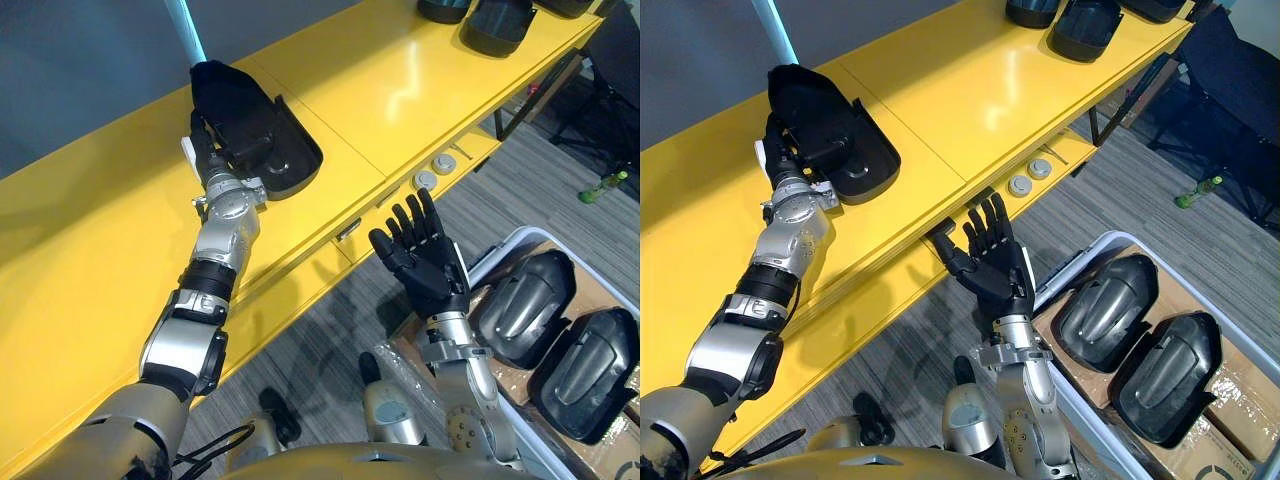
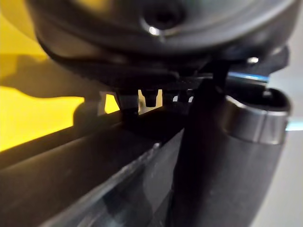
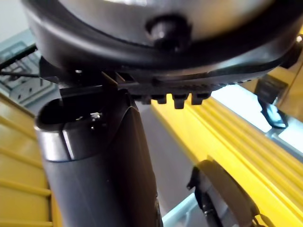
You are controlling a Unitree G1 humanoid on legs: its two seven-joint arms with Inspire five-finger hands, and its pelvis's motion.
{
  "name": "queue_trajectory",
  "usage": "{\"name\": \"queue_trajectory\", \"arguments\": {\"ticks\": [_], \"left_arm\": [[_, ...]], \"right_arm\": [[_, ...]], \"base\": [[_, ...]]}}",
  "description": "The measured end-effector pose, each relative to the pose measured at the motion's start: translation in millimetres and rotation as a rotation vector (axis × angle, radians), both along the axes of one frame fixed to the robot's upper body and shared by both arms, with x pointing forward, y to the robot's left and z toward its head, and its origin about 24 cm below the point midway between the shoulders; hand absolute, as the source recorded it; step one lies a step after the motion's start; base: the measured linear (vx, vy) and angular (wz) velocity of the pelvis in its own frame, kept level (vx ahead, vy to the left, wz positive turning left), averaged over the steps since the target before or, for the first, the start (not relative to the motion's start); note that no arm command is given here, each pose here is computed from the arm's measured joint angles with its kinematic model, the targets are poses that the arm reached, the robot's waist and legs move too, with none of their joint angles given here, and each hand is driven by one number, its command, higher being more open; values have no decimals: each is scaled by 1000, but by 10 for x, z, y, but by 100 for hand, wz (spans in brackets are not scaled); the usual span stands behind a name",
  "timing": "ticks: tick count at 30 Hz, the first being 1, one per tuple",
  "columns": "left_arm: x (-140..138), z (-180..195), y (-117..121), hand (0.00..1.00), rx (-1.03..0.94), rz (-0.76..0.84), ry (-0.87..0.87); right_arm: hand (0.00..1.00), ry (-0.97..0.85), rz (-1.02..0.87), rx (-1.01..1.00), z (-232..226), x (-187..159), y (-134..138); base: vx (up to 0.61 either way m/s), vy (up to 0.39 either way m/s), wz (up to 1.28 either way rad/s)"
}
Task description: Walk over and take three plastic housings, then place them on the shelf
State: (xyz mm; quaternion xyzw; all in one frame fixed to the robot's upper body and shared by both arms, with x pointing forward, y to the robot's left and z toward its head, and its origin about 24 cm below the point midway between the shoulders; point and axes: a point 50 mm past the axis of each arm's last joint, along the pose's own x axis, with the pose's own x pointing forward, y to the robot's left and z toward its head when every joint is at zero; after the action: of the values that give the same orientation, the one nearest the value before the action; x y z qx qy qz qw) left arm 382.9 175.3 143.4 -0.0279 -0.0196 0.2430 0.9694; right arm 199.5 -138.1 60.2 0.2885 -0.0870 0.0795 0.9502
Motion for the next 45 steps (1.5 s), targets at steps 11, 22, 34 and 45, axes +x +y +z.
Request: {"name": "queue_trajectory", "arguments": {"ticks": [11,22,34,45], "left_arm": [[-2,-231,102,100,5,-56,168],[-43,-427,163,100,-197,-13,175],[-91,-419,-44,100,-285,54,52],[-315,-553,-167,100,-291,-84,105]], "right_arm": [[100,3,4,7,-7,-5,-1],[100,19,2,-37,-40,-10,-39],[100,13,44,-140,-103,-28,81],[100,-133,-14,-334,162,183,141]], "base": [[-3,2,0],[-8,-4,1],[-7,-2,2],[-21,4,16]]}}
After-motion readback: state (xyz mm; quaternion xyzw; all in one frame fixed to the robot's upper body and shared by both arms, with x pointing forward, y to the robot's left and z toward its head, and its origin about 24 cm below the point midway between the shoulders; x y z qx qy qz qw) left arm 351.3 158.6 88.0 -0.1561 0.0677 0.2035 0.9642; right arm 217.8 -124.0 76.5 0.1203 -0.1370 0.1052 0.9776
